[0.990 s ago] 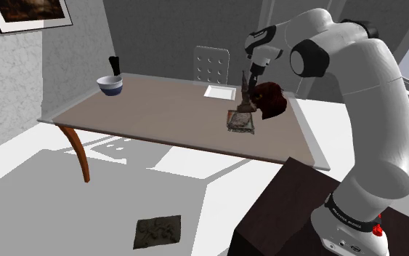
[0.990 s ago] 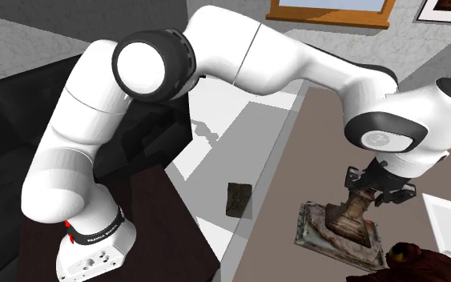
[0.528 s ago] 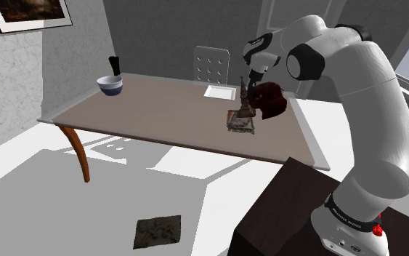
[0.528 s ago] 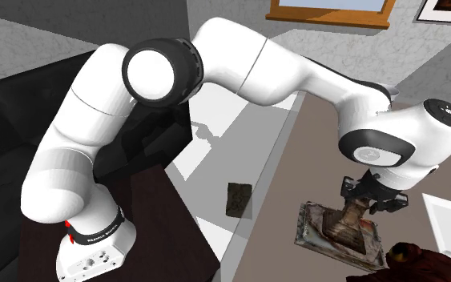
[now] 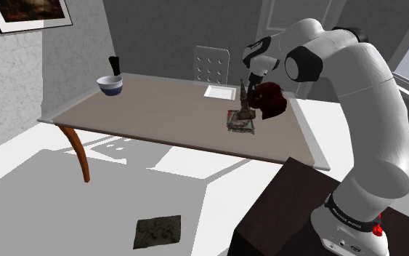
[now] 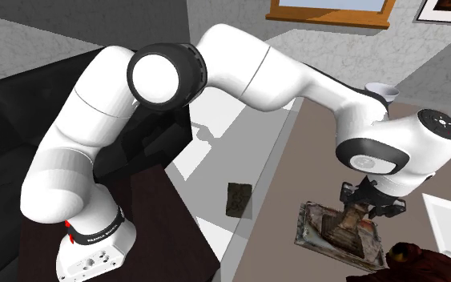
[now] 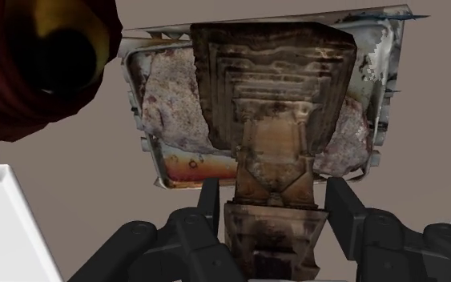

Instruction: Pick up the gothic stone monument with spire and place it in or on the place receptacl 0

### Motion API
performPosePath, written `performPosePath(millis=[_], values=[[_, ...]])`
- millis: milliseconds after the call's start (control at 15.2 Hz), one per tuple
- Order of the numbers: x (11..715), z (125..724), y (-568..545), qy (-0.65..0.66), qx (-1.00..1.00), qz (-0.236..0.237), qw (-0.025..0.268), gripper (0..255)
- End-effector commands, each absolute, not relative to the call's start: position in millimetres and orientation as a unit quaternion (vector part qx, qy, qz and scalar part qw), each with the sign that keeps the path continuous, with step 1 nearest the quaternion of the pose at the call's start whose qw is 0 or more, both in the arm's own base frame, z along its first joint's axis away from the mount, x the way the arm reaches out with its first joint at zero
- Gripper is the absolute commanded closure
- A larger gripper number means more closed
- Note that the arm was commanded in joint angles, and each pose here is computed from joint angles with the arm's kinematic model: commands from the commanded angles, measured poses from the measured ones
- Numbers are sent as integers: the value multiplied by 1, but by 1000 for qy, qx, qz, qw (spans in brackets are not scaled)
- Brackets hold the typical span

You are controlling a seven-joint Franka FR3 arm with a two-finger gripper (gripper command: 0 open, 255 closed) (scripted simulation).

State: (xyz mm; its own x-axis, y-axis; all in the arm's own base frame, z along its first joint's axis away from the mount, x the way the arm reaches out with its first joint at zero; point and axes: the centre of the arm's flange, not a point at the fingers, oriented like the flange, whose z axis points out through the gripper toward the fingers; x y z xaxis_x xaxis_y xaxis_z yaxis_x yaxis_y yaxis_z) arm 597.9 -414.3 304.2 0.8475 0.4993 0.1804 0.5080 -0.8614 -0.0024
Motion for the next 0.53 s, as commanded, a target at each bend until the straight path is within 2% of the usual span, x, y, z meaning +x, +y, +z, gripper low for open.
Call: performPosePath(millis=[0,132,198,462], values=[[598,299,-411,-263,-961,-85,29,255],[598,299,-411,-263,-961,-85,29,255],[599,300,-411,-263,-961,-85,29,0],[599,301,-409,-263,-961,-85,29,0]])
